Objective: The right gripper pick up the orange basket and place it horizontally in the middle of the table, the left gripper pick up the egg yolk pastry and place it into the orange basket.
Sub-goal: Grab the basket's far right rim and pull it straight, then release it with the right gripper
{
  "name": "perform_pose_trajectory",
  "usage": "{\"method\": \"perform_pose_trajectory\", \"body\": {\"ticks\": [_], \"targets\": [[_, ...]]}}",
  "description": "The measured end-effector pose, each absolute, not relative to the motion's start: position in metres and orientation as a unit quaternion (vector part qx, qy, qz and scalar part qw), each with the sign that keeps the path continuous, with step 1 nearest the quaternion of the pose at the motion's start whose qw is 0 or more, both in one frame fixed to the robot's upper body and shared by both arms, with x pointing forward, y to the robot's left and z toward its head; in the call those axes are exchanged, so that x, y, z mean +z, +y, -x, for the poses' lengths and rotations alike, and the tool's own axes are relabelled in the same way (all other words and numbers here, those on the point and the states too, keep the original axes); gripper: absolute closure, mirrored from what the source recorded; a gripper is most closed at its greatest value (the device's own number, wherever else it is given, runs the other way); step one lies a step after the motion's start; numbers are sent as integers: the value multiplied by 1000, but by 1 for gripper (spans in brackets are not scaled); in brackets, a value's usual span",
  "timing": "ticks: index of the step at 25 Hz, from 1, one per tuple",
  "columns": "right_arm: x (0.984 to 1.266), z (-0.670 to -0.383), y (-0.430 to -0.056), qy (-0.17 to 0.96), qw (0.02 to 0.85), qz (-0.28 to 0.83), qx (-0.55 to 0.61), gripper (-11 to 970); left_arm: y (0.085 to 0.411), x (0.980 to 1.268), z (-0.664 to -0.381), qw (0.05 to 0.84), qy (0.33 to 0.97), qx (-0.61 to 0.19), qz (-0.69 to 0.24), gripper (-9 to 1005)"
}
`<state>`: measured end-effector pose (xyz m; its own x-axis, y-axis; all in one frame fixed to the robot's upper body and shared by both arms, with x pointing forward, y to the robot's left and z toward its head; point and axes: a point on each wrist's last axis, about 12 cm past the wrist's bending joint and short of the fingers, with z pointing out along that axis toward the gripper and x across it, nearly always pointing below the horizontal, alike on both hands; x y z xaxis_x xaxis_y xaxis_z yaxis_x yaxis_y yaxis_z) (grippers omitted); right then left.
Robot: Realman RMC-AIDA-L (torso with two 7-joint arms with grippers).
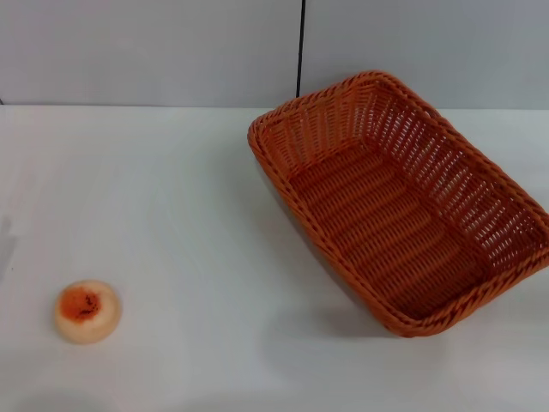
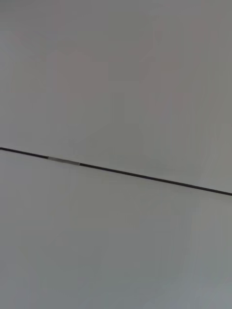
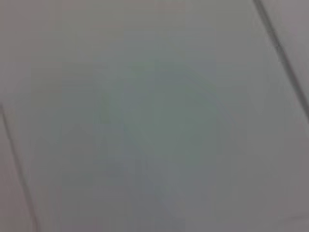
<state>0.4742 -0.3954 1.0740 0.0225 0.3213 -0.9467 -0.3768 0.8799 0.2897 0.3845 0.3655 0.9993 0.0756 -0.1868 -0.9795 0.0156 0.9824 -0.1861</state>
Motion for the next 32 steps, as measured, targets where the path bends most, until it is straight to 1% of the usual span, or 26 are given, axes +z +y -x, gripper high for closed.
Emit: {"method": "perform_pose_trajectory", "body": {"ticks": [2, 3, 4, 7, 8, 9, 12, 13, 14, 17, 18, 20, 22, 23, 24, 28, 32], "targets": [[1087, -482, -402, 685, 678, 41, 264, 207, 364, 999, -387, 730, 677, -72, 62, 171], [1098, -490, -405, 717, 635, 54, 284, 208, 364, 999, -387, 730, 677, -72, 62, 172], [1098, -490, -405, 717, 635, 54, 284, 209, 364, 999, -387, 730, 677, -73, 62, 172], [1116, -502, -406, 766, 564, 61, 303, 212, 364, 999, -387, 729, 677, -72, 62, 174], [1127, -508, -405, 795, 520, 67, 304, 213, 364, 999, -387, 729, 678, -72, 62, 174], [1127, -508, -405, 795, 520, 67, 304, 214, 364, 999, -386, 729, 678, -71, 63, 175], [1145, -515, -400, 830, 461, 89, 302, 217, 365, 998, -384, 727, 680, -70, 64, 177], [1156, -518, -395, 846, 424, 106, 307, 218, 365, 998, -384, 727, 680, -70, 64, 177], [1156, -518, -395, 846, 424, 106, 307, 220, 365, 998, -384, 727, 680, -69, 64, 178], [1171, -521, -391, 856, 391, 120, 316, 223, 365, 997, -384, 723, 684, -68, 66, 179], [1180, -524, -389, 859, 382, 125, 318, 224, 365, 997, -384, 723, 684, -68, 66, 180], [1183, -526, -389, 862, 377, 125, 317, 226, 365, 996, -384, 721, 686, -66, 66, 181], [1185, -531, -388, 872, 359, 120, 312, 228, 365, 996, -384, 721, 686, -66, 66, 182], [1185, -538, -385, 883, 334, 121, 306, 229, 366, 995, -385, 719, 689, -64, 65, 183], [1185, -538, -385, 883, 334, 121, 306, 230, 366, 995, -385, 719, 689, -64, 65, 183], [1182, -555, -370, 897, 289, 147, 301, 235, 367, 995, -384, 718, 690, -63, 68, 185], [1177, -565, -363, 897, 278, 150, 308, 239, 367, 996, -384, 720, 688, -64, 66, 188]]}}
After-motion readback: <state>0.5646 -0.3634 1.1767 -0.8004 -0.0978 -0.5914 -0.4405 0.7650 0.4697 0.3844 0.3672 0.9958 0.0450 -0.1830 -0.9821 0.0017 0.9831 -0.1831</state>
